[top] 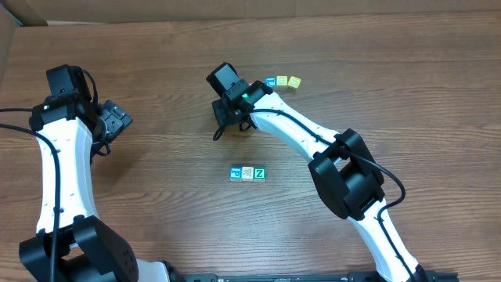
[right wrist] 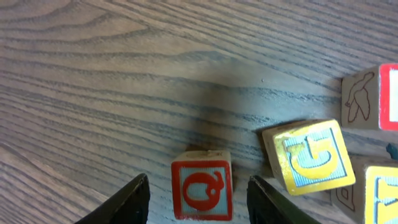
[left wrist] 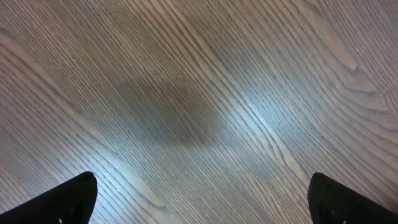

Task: Flip 4 blocks
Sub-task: 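Lower and close the right gripper on the red Q block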

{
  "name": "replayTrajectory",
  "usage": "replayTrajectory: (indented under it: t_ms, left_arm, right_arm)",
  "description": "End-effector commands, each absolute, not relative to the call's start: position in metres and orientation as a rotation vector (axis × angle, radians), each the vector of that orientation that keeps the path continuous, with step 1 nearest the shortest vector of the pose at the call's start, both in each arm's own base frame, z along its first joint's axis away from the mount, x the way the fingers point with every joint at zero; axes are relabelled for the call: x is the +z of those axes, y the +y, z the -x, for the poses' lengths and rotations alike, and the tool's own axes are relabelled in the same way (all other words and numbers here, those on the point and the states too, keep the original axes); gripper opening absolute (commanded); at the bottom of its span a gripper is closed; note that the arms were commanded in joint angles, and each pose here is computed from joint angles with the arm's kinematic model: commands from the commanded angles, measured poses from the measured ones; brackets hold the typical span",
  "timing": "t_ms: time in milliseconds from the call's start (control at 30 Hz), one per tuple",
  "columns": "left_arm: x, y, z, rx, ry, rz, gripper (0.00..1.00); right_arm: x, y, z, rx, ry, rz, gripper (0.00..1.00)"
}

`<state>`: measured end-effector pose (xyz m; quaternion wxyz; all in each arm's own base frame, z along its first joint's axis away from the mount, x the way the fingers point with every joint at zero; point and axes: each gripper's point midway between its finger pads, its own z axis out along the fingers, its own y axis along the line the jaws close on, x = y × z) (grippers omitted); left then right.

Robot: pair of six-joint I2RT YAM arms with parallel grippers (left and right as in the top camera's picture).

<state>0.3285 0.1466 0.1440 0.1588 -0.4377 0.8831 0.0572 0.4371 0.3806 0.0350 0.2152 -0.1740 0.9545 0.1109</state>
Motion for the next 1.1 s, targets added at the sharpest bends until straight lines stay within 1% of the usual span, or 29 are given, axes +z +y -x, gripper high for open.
replayTrajectory:
  t_ms: [0, 67, 333, 500, 633, 833, 1000, 1067]
  left_arm:
    - [0.149, 0.15, -0.33, 0.169, 2.504, 1.254, 1.0]
    - [0.149, 0.15, -0.33, 0.169, 2.504, 1.254, 1.0]
    - [0.149, 0.15, -0.33, 0.169, 2.504, 1.254, 1.0]
    - [0.149, 0.15, -0.33, 0.169, 2.504, 1.254, 1.0]
    - [0.149, 0.15, -0.33, 0.169, 2.504, 1.254, 1.0]
    - [0.149, 0.15, -0.33, 0.169, 2.504, 1.254, 1.0]
    - [0.149, 0.15, -0.33, 0.169, 2.504, 1.254, 1.0]
    - [0.149, 0.15, -0.33, 0.169, 2.504, 1.254, 1.0]
  right_arm:
    - [0.009, 0.374, -0.438, 0.262, 2.682, 0.484, 0.52]
    - [0.004, 0.373, -0.437, 0.256, 2.69, 0.486, 0.51]
    - [0.007, 0.376, -0.436, 0.272, 2.691, 0.489, 0.35]
    - [0.017, 0.376, -0.437, 0.28, 2.679, 0.486, 0.35]
    - [0.035, 0.376, -0.437, 0.295, 2.66, 0.482, 0.34]
    - [0.068, 0.37, -0.429, 0.304, 2.657, 0.478, 0.28]
    - [0.085, 0.355, -0.412, 0.268, 2.707, 0.488, 0.22]
    - [0.09, 0.35, -0.406, 0.255, 2.725, 0.491, 0.21]
